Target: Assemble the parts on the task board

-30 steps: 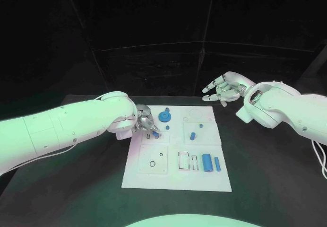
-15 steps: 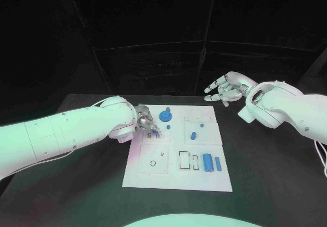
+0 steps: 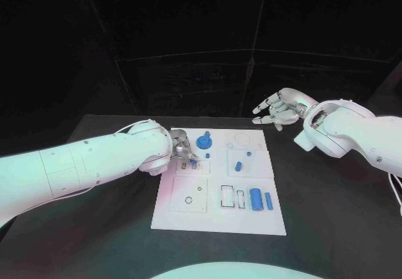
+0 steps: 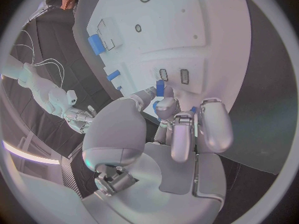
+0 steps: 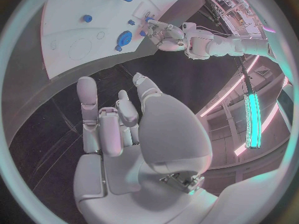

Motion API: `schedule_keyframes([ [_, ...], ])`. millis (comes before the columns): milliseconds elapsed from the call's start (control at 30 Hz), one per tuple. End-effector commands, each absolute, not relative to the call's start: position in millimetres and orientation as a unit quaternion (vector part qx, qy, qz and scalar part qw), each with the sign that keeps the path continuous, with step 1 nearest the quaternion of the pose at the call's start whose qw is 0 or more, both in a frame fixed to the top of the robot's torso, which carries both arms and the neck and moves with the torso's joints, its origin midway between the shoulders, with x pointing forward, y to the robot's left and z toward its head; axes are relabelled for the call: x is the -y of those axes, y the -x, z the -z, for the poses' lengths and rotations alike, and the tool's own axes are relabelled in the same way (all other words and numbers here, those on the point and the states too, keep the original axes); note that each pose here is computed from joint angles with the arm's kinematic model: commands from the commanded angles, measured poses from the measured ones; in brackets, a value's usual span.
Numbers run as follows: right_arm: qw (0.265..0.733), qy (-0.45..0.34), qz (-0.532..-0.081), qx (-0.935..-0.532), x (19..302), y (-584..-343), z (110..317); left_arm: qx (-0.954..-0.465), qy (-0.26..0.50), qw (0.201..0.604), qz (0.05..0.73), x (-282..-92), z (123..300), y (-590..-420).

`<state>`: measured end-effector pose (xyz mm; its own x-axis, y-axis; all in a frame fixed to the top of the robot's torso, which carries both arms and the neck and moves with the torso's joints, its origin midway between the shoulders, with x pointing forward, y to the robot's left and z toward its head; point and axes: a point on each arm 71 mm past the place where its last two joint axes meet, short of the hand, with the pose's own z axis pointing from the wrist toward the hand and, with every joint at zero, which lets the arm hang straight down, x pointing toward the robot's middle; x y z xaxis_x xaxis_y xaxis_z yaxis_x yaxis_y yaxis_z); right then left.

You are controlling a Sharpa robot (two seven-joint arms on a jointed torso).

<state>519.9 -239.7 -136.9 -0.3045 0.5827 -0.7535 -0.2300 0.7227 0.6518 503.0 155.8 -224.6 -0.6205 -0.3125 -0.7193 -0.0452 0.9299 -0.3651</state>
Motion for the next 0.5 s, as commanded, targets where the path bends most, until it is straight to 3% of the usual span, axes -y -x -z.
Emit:
schedule_keyframes([
  [33,0.578,-0.117,-0.353,-0.727,238.1,-520.1,135.3,-0.888,0.088,0.426,0.147,-154.7,225.9,-503.1],
  [500,0.577,-0.116,-0.353,-0.727,237.0,-520.1,135.4,-0.902,0.072,0.405,0.131,-153.9,230.7,-500.5],
])
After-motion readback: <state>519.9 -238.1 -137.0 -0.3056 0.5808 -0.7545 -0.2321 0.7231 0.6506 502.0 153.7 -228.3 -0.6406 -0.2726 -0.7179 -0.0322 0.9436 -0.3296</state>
